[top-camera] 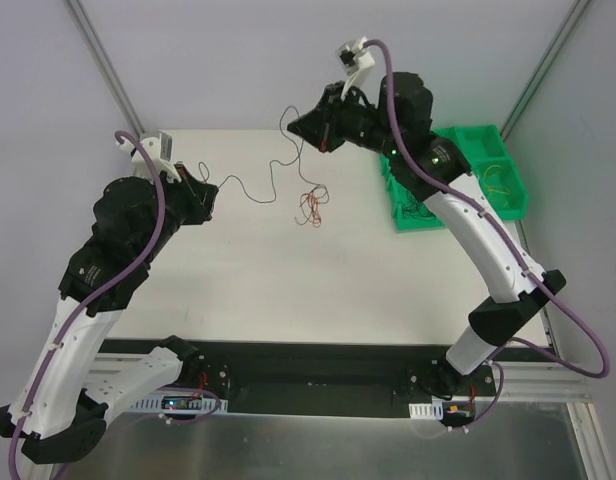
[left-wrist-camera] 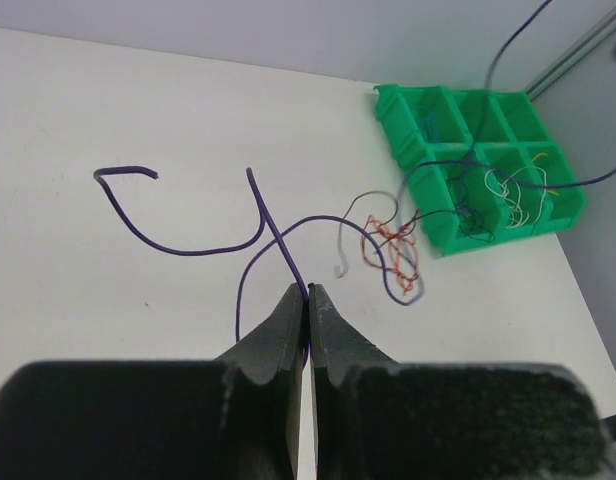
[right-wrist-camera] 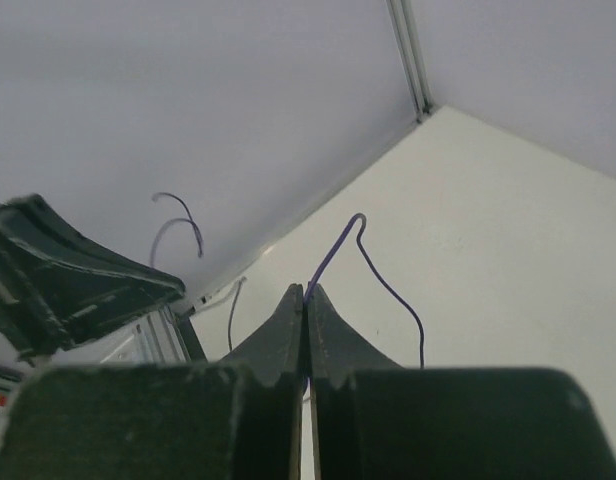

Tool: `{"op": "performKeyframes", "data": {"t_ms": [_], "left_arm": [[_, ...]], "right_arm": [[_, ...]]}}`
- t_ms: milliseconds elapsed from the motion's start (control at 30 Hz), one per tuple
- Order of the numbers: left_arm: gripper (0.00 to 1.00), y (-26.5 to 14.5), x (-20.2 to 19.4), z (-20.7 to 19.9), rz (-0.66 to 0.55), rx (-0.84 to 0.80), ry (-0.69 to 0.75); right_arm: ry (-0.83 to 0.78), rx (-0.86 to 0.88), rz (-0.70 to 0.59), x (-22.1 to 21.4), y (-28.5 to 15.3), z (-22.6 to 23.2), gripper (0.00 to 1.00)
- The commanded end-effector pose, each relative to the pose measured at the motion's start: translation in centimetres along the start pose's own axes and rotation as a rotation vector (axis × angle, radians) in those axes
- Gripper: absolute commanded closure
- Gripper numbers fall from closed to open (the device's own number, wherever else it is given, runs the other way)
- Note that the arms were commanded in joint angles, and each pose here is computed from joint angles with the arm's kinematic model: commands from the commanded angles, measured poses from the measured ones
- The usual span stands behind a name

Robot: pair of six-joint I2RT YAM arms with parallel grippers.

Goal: Untangle the cables

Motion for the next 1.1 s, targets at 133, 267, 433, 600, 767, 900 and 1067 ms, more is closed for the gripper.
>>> {"op": "performKeyframes", "data": {"t_ms": [133,267,433,600,767,900,1067], "left_arm": [[1.00,1.5,-1.0,0.1,0.015,0.016,-0.001],[1.00,1.6,-0.6,-0.3,0.011,-0.003,-0.006],[1.00,1.6,0.5,-1.1,-0.007,-0.040,-0.012],[1.00,1.8,0.1,-1.3,0.003,-0.047,-0.023],[1.00,1.8,-0.4,-1.2,0.011,-0.048,-0.028],[1.00,1.6,-0.2,-1.1,0.003,-0.047,-0.029],[1.00,0.9,0.5,-0.8,-0.028,-0.032,-0.026]], "right_arm": [[0.133,-0.275,0.356,-13.9,-0.2,-9.0,0.99],[0.007,-0.339,0.350,-11.0,-2.0,-8.0,0.99],[-0.064,-0.194,0.149,-3.7,-3.8,-1.8,0.99],[-0.034,-0.098,0.074,-2.8,-3.1,-0.1,0.99],[0.009,-0.143,0.151,-4.0,0.1,-2.1,0.99],[0.018,-0.045,0.121,-1.6,1.6,0.6,0.99],[-0.002,0.104,-0.008,2.1,1.0,5.3,0.99]]}}
Point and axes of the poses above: each gripper's point midway between its finger pads, its own y axis out along the fingers, its own z axis along the line the jaws close on, x = y × z, the point moved 2 cm from there along -y, back along the fingers, and after that the axes turned 8 degrees about y, right-handed, at the moved point
